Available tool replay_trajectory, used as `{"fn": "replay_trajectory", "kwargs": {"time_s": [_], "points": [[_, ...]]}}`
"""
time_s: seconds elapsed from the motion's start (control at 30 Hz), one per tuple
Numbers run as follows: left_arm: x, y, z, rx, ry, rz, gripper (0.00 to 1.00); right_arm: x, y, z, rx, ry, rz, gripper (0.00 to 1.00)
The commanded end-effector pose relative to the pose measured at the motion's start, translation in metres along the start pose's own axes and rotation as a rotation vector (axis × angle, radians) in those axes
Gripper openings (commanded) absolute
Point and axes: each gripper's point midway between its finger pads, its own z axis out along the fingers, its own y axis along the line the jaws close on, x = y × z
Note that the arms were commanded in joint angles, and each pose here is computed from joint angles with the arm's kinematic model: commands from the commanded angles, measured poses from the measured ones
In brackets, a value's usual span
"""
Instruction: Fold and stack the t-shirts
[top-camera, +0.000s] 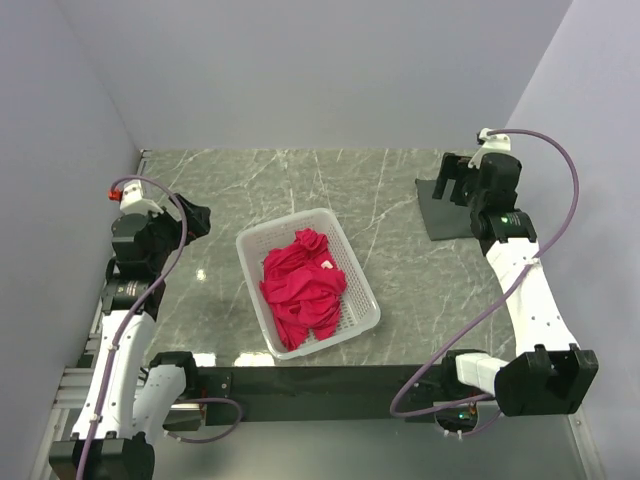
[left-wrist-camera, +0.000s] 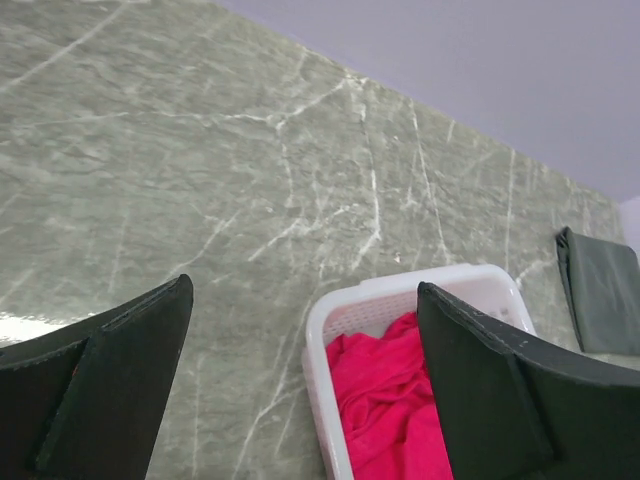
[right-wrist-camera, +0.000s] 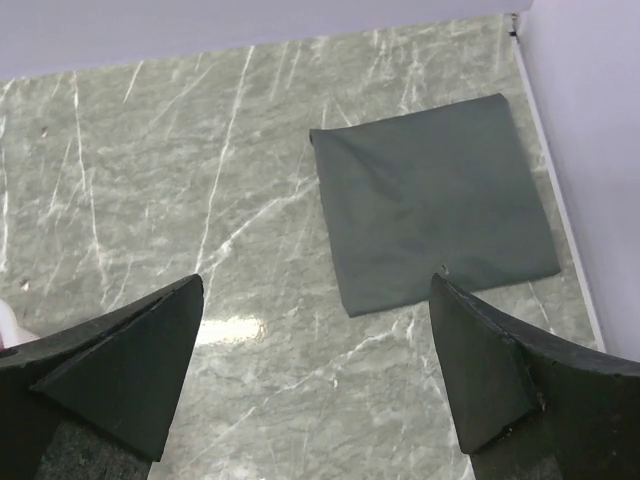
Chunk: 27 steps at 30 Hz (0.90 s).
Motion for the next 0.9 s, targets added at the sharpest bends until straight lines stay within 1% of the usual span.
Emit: {"fn": "replay_trajectory", "kwargs": {"time_s": [0.0, 0.03, 0.07, 0.1, 0.17, 0.2, 0.23, 0.27, 0.3, 0.37, 0.4, 0.43, 0.47, 0.5, 0.57, 0.6, 0.67, 0.7, 0.87], "points": [[-0.025, -0.03, -0.002, 0.122, -0.05, -0.007, 0.99, -0.027, 0.021, -0.003, -0.086, -0.071, -0.045, 1.0], [-0.021, -0.032, -0.001, 0.139, -0.03, -0.01, 0.99, -0.027, 0.035, -0.004, -0.153, -0.065, -0.074, 1.0], [-0.02, -0.034, -0.001, 0.146, -0.024, -0.011, 0.99, -0.018, 0.065, -0.011, -0.329, -0.04, -0.146, 1.0], [-0.018, -0.034, 0.0, 0.151, -0.015, -0.015, 0.99, -0.01, 0.089, -0.017, -0.449, -0.038, -0.287, 1.0], [-0.013, -0.035, 0.001, 0.163, 0.002, -0.029, 1.0, 0.01, 0.128, -0.031, -0.657, -0.022, -0.445, 1.0], [-0.011, -0.037, 0.001, 0.171, 0.006, -0.032, 0.99, 0.031, 0.145, -0.038, -0.79, 0.001, -0.585, 1.0], [-0.008, -0.037, 0.001, 0.176, 0.016, -0.035, 0.99, 0.041, 0.16, -0.046, -0.875, 0.006, -0.655, 1.0], [-0.003, -0.037, 0.001, 0.181, 0.032, -0.044, 0.99, 0.068, 0.176, -0.055, -0.97, 0.083, -0.712, 1.0], [-0.001, -0.036, 0.001, 0.18, 0.039, -0.047, 0.99, 0.075, 0.186, -0.059, -1.033, 0.077, -0.781, 1.0], [0.004, -0.036, 0.0, 0.18, 0.055, -0.059, 0.99, 0.078, 0.207, -0.071, -1.137, 0.074, -0.827, 1.0], [0.007, -0.034, -0.001, 0.173, 0.065, -0.066, 0.99, 0.09, 0.213, -0.07, -1.193, 0.12, -0.825, 1.0], [0.009, -0.034, -0.002, 0.174, 0.072, -0.07, 0.99, 0.083, 0.225, -0.074, -1.24, 0.099, -0.81, 1.0], [0.011, -0.033, -0.003, 0.17, 0.079, -0.08, 0.99, 0.085, 0.232, -0.074, -1.263, 0.108, -0.808, 1.0], [0.018, -0.031, -0.004, 0.164, 0.104, -0.087, 0.99, 0.096, 0.244, -0.069, -1.291, 0.143, -0.816, 1.0], [0.024, -0.028, -0.006, 0.149, 0.116, -0.103, 1.0, 0.098, 0.258, -0.063, -1.287, 0.149, -0.856, 1.0], [0.028, -0.026, -0.007, 0.142, 0.123, -0.11, 0.99, 0.115, 0.272, -0.063, -1.322, 0.185, -0.885, 1.0], [0.036, -0.023, -0.011, 0.137, 0.139, -0.13, 0.99, 0.123, 0.284, -0.064, -1.338, 0.211, -0.915, 1.0], [0.039, -0.022, -0.012, 0.135, 0.143, -0.136, 1.0, 0.138, 0.295, -0.068, -1.376, 0.233, -0.948, 1.0], [0.046, -0.014, -0.02, 0.094, 0.153, -0.158, 0.99, 0.194, 0.307, -0.077, -1.424, 0.317, -1.093, 1.0]]}}
